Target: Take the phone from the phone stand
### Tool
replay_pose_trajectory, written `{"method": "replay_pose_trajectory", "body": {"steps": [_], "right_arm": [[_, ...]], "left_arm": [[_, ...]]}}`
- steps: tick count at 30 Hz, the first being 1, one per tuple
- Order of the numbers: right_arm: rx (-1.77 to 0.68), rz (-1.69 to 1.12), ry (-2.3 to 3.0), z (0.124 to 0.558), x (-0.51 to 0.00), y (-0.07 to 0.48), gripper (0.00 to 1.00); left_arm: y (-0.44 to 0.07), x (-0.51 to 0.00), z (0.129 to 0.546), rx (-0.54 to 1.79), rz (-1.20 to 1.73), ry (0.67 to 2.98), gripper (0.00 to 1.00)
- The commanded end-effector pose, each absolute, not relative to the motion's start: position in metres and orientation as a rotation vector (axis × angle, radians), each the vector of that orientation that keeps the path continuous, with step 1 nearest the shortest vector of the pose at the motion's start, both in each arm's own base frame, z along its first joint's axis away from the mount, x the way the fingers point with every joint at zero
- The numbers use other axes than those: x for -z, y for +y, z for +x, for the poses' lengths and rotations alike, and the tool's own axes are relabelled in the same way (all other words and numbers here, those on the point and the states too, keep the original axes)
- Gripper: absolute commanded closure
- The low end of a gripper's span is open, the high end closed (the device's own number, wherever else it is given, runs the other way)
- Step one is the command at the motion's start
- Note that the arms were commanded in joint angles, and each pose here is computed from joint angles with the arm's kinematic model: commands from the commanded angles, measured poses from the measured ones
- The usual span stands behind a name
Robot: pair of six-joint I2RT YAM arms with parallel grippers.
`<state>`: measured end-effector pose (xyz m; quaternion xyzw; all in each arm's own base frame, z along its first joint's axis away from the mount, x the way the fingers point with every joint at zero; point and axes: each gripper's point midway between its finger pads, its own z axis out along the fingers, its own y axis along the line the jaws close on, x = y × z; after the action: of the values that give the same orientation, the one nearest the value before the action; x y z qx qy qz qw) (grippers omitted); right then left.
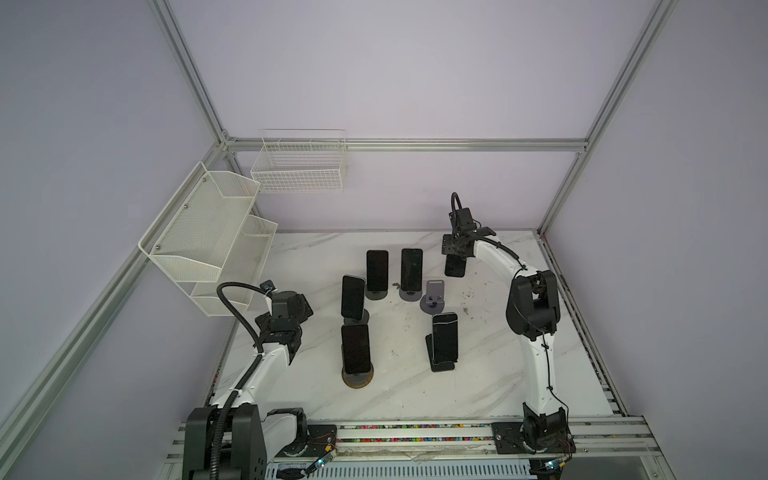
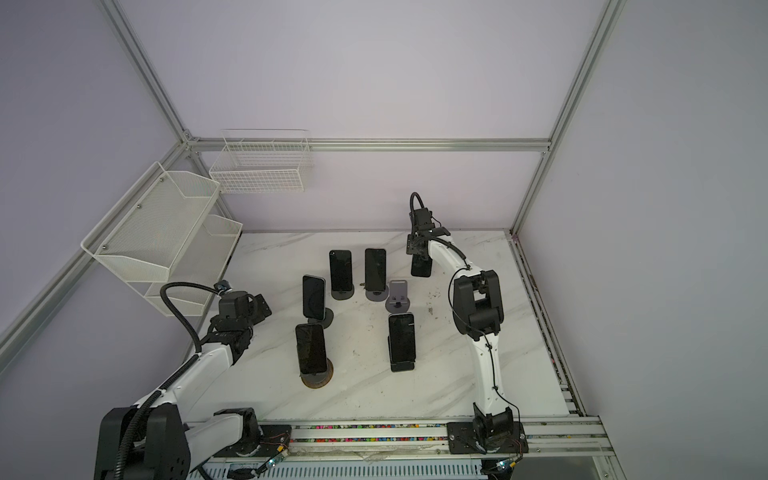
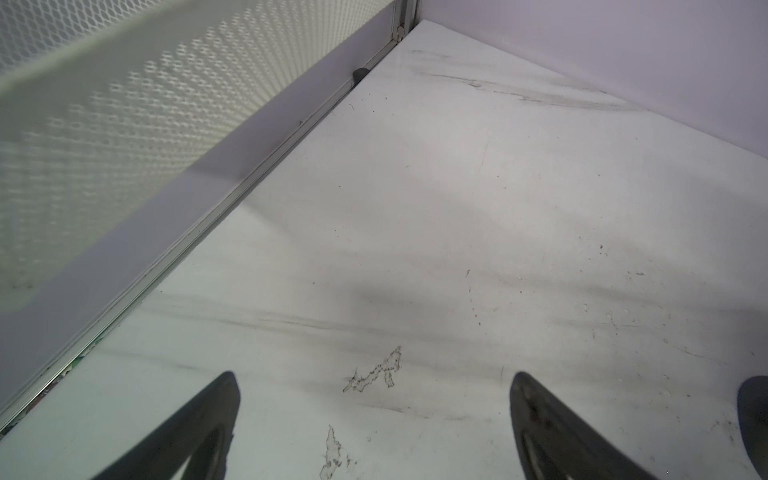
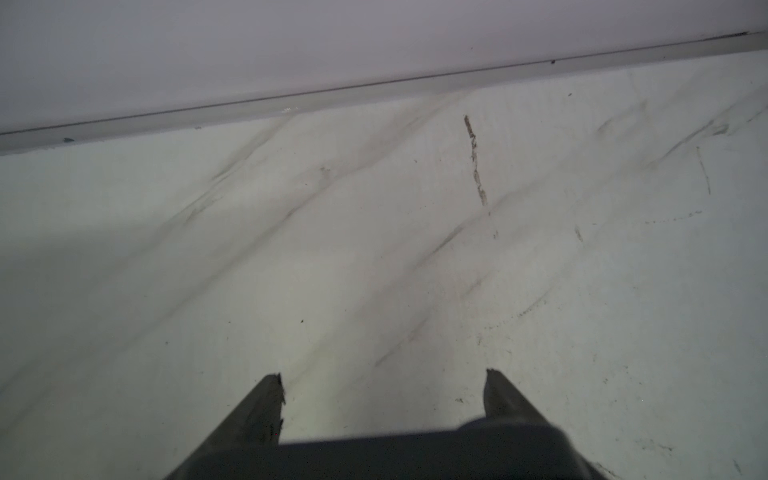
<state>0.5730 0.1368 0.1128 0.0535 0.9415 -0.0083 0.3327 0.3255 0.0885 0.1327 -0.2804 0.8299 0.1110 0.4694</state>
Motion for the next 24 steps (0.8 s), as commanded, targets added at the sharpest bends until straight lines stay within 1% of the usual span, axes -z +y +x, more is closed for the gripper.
{"method": "replay_pose_trajectory", "body": {"steps": [1, 4, 15, 20, 24], "right_arm": [[0.031, 0.087, 2.498, 0.572, -0.111, 0.126, 0.37], [0.040, 0.014, 2.533, 0.568, -0.100, 0.128, 0.37], [0.059, -0.076, 2.688, 0.551, -0.064, 0.128, 0.38], [0.064, -0.078, 2.740, 0.545, -0.045, 0.128, 0.38], [0.082, -0.075, 2.771, 0.541, -0.032, 0.125, 0.38]], "left_arm": [[0.088, -0.142, 0.326, -0.228, -0.680, 1.960, 0.00], [0.083, -0.141, 0.326, -0.211, -0.651, 1.976, 0.00], [0.076, -0.145, 0.329, -0.180, -0.575, 1.969, 0.00], [0.078, -0.121, 0.326, -0.223, -0.553, 2.019, 0.01], [0.076, -0.122, 0.330, -0.209, -0.541, 2.025, 0.00]]}}
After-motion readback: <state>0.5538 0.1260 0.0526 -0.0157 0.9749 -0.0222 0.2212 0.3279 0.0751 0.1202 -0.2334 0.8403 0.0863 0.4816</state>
